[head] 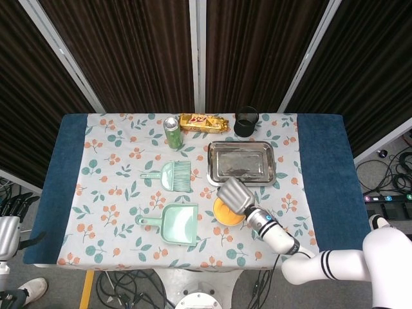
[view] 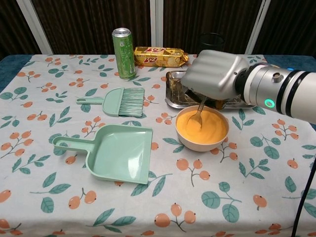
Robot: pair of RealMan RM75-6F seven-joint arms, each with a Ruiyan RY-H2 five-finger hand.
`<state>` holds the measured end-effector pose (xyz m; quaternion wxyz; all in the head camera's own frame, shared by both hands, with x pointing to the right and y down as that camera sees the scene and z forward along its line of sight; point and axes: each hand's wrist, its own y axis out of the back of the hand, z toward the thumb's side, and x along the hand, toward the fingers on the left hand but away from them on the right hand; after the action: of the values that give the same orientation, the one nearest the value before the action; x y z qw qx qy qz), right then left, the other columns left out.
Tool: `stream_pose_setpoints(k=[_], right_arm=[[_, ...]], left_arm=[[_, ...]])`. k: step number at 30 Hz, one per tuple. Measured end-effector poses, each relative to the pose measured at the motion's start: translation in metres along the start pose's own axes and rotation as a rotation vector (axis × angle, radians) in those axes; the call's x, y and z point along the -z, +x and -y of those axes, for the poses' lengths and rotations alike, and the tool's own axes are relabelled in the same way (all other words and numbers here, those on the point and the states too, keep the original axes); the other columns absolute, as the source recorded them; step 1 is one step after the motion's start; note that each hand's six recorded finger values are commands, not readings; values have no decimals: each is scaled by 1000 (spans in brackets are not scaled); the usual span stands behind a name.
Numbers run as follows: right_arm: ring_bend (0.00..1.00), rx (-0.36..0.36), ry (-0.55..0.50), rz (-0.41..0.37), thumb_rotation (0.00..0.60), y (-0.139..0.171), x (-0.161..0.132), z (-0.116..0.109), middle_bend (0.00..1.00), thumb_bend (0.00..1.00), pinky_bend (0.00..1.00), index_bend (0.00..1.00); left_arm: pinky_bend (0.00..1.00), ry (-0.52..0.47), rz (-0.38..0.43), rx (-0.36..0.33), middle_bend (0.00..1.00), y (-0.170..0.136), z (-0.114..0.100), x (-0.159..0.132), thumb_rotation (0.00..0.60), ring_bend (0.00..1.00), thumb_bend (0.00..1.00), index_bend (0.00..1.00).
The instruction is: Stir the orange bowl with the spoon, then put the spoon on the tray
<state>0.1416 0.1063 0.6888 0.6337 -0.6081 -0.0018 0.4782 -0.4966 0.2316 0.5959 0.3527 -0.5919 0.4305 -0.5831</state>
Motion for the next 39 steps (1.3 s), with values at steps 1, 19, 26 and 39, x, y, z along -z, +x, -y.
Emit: stream_pose_setpoints(k=[1,19,26,39], right_arm=[[955,0,-3,12,600,0,5,0,947,384,974,761],[955,10,280,-92,600,-9,-26,11,947,386,973,763],[956,1,134,-82,600,-5,-27,7,948,386,974,768],[956,-75,-209,24,600,2,11,8,950,385,974,778]], left_arm=[[168,0,1,0,244,0,0,0,600,164,127,248],[168,-25,-2,14,244,-5,2,1,600,164,127,239],[168,-28,-2,13,244,-6,1,2,600,164,127,238],[168,-18,10,10,244,-4,-2,-3,600,164,127,238]])
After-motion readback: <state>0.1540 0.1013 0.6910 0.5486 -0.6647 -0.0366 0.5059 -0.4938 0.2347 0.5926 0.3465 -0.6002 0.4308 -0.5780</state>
